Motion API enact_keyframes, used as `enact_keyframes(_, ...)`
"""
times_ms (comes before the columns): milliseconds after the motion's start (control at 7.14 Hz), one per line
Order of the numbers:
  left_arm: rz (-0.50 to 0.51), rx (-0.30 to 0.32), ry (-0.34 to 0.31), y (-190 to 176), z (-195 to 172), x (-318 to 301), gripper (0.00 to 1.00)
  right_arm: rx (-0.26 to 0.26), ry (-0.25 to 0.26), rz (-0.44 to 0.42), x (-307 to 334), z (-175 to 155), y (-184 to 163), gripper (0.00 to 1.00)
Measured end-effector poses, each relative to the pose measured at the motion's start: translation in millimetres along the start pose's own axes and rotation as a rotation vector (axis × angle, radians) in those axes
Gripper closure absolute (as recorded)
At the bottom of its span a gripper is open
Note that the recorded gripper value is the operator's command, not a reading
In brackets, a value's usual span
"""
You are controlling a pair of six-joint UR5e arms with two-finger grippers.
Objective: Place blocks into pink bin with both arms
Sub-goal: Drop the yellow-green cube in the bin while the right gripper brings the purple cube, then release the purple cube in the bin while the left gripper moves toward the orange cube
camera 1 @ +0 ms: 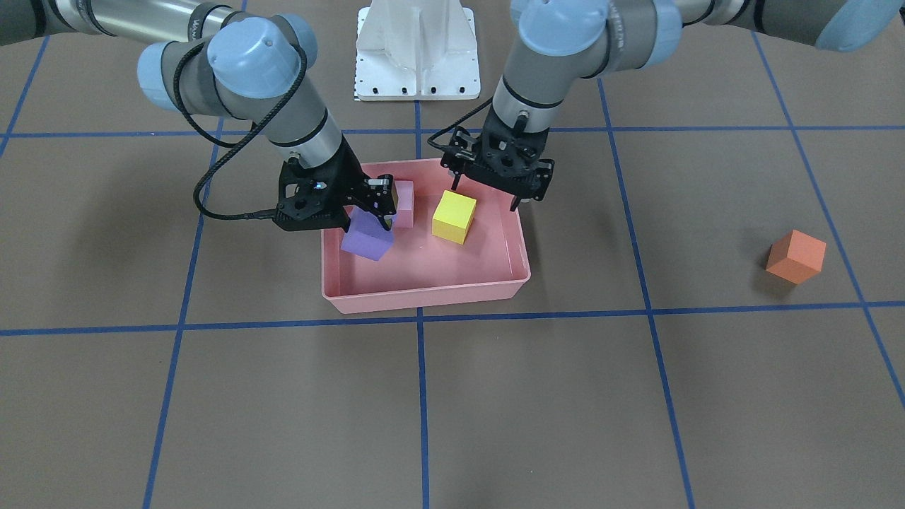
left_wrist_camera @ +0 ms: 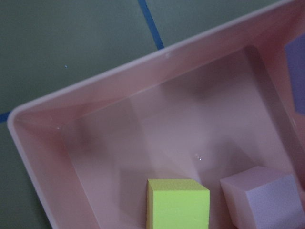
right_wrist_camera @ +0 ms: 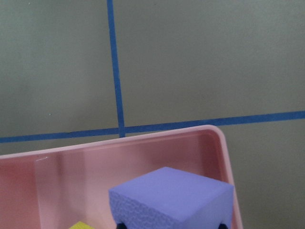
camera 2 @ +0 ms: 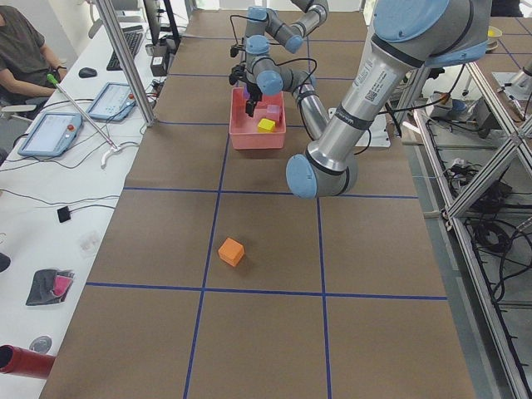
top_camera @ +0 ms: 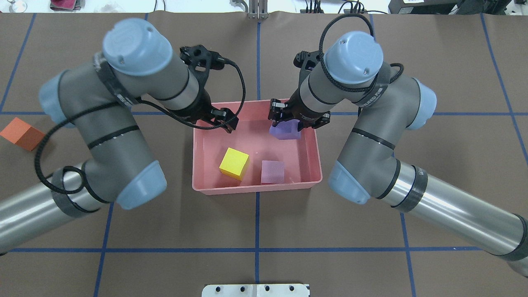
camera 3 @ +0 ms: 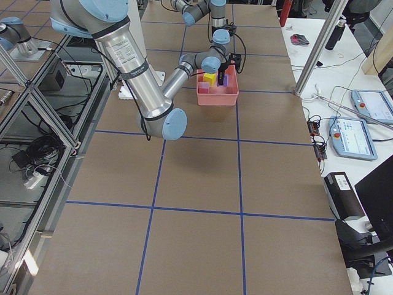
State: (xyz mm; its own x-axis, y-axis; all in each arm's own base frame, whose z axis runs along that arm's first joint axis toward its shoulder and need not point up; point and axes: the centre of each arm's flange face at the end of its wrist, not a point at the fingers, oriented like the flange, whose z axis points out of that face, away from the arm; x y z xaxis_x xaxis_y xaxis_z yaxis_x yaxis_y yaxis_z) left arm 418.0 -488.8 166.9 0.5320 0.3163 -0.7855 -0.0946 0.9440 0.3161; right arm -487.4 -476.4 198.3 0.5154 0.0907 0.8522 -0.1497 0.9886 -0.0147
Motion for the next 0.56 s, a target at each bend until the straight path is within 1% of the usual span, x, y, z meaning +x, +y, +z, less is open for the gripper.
enact_keyframes(140,0.014,-0.001,0.001,-7,-25,-54,0.01,0.004,0.008,-0.007,-3,9,8,0.02)
enact_keyframes(280,0.072,-0.002,-0.026,-6,-44,-118,0.01,0.003,0.013,-0.012,-4,14,13,0.02)
enact_keyframes(560,0.198,-0.02,-0.128,-3,-75,-275,0.01,0.003,0.011,-0.015,-6,16,17,0.01)
